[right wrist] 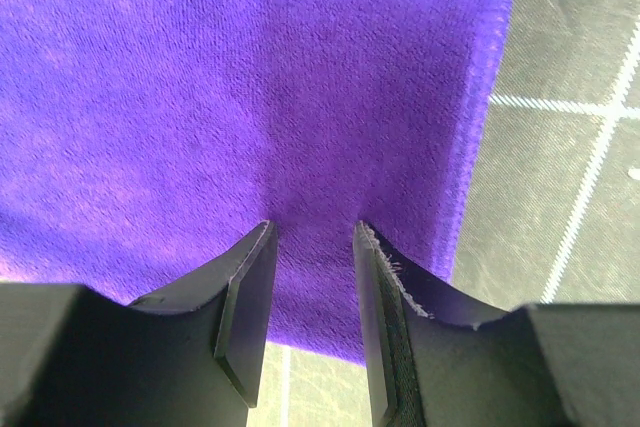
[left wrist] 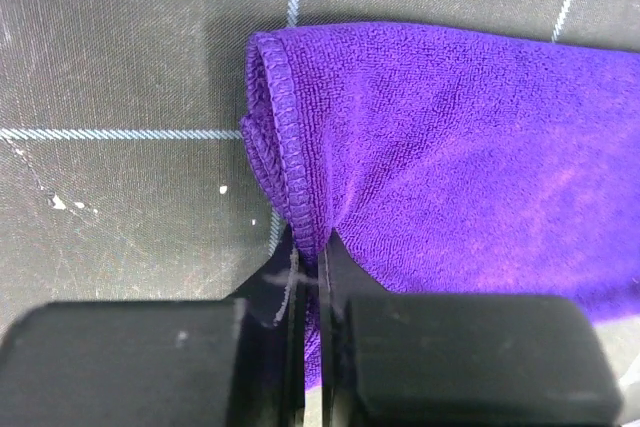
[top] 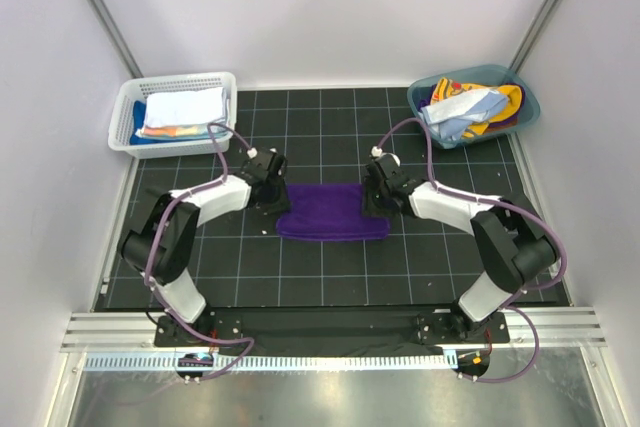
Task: Fold and stack the towels
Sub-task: Neatly place the folded towel into the bin
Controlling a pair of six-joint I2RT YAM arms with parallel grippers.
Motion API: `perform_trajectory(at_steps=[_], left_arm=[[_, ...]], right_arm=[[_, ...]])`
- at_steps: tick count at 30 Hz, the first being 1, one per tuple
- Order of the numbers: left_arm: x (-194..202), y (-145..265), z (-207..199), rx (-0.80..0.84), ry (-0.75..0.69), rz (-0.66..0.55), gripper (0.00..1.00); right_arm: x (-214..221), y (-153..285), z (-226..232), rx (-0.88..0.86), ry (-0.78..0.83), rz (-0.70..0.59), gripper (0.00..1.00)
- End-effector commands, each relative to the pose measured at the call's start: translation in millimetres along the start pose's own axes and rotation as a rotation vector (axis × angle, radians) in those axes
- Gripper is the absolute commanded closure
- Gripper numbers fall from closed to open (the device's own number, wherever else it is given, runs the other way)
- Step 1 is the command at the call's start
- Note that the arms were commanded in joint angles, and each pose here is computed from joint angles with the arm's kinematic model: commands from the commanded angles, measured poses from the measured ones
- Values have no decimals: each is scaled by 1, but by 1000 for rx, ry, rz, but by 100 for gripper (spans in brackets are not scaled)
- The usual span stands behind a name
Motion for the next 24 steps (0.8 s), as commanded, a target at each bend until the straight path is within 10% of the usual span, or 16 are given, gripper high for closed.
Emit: perform_trajectory(at_steps=[1,24], left_arm=[[8,-3,19,-184,-84,61,100],[-192,11,21,-985,-394,-217,100]], right_arm=[[-3,17,-6,25,25,3,55],[-9,92,3,-170,16,-125,37]])
Point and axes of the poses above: each gripper's point midway between its finger pads, its own y axis back along the fingers, its own z axis along the line the jaws close on, x = y × z, the point moved 5 cm from there along y, back along the fingers, and after that the axes turned 12 degrees about -y, right-handed, at the moved point
